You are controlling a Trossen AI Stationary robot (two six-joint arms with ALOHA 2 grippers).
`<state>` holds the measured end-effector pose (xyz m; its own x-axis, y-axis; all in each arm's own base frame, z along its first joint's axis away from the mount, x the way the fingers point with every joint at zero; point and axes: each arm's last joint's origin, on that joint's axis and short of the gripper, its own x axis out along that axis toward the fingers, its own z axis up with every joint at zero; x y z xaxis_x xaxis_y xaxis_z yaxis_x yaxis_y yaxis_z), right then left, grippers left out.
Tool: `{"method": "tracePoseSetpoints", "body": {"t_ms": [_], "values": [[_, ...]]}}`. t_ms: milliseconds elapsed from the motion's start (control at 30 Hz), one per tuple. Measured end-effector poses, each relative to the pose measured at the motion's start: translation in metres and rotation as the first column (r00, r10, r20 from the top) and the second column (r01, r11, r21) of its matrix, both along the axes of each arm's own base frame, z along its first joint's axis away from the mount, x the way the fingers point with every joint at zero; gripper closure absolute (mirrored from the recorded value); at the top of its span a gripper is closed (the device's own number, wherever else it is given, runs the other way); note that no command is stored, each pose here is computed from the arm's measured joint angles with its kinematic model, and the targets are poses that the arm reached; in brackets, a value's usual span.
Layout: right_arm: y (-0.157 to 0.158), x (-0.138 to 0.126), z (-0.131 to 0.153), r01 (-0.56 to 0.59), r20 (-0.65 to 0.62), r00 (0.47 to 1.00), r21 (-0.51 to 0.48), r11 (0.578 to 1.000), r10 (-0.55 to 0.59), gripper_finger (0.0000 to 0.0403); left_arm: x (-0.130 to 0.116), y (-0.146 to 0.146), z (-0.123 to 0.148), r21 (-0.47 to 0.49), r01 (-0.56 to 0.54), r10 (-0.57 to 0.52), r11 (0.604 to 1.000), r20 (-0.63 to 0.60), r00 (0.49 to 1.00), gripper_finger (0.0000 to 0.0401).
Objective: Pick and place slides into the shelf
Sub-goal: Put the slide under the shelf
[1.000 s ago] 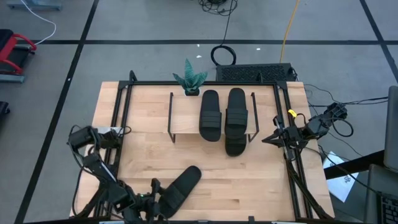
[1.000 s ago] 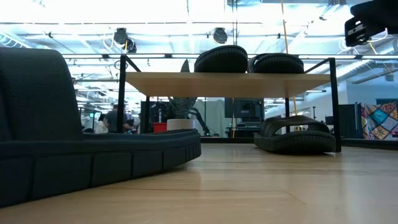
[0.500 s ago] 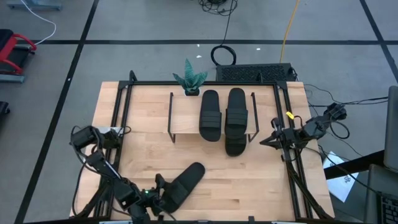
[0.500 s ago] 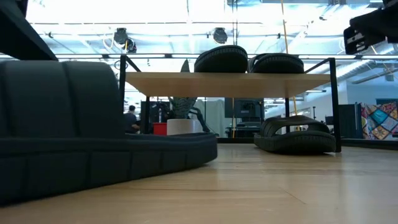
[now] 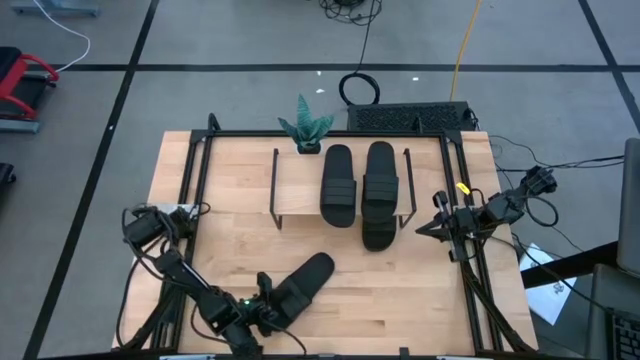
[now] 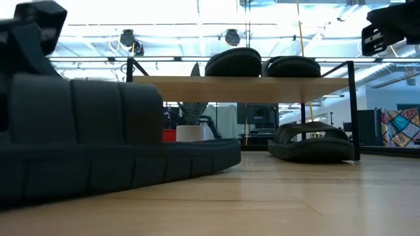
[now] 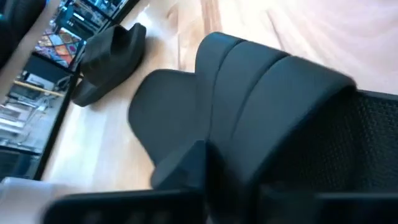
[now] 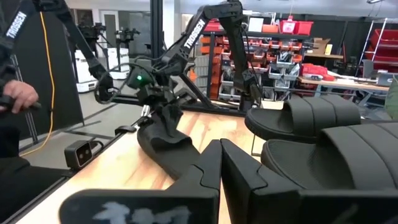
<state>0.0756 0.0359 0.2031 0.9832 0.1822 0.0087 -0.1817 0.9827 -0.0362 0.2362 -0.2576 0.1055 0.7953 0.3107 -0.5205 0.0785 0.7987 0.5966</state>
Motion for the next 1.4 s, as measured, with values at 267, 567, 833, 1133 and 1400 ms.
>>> {"method": "tracePoseSetpoints", "body": {"t_ms": [267, 567, 833, 1133, 1400], "values": [[0.000, 0.000, 0.001, 0.001, 0.014, 1.000, -0.019, 1.000, 0.000, 0.0403, 0.011, -0.016, 0.046, 0.030, 0.046, -0.045, 0.998, -0.011, 0.999, 0.0375], [0.000, 0.000, 0.005, 0.001, 0.053, 0.999, -0.003, 1.000, -0.001, 0.0403, 0.041, 0.007, 0.084, 0.000, -0.226, 0.226, 0.974, 0.034, 0.973, 0.0397], [0.000, 0.000, 0.006, 0.001, 0.057, 0.998, 0.006, 1.000, -0.001, 0.0403, 0.083, 0.055, 0.090, -0.181, -0.432, 0.440, 0.883, 0.007, 0.898, 0.0387], [0.000, -0.001, 0.011, -0.001, 0.098, 0.995, 0.036, 0.999, -0.003, 0.0403, 0.105, 0.094, 0.089, -0.280, -0.573, 0.605, 0.770, 0.033, 0.796, 0.0387], [0.000, -0.001, 0.011, -0.001, 0.098, 0.995, 0.035, 0.999, -0.003, 0.0403, 0.120, 0.104, 0.051, -0.151, -0.617, 0.629, 0.772, 0.047, 0.776, 0.0387]]}}
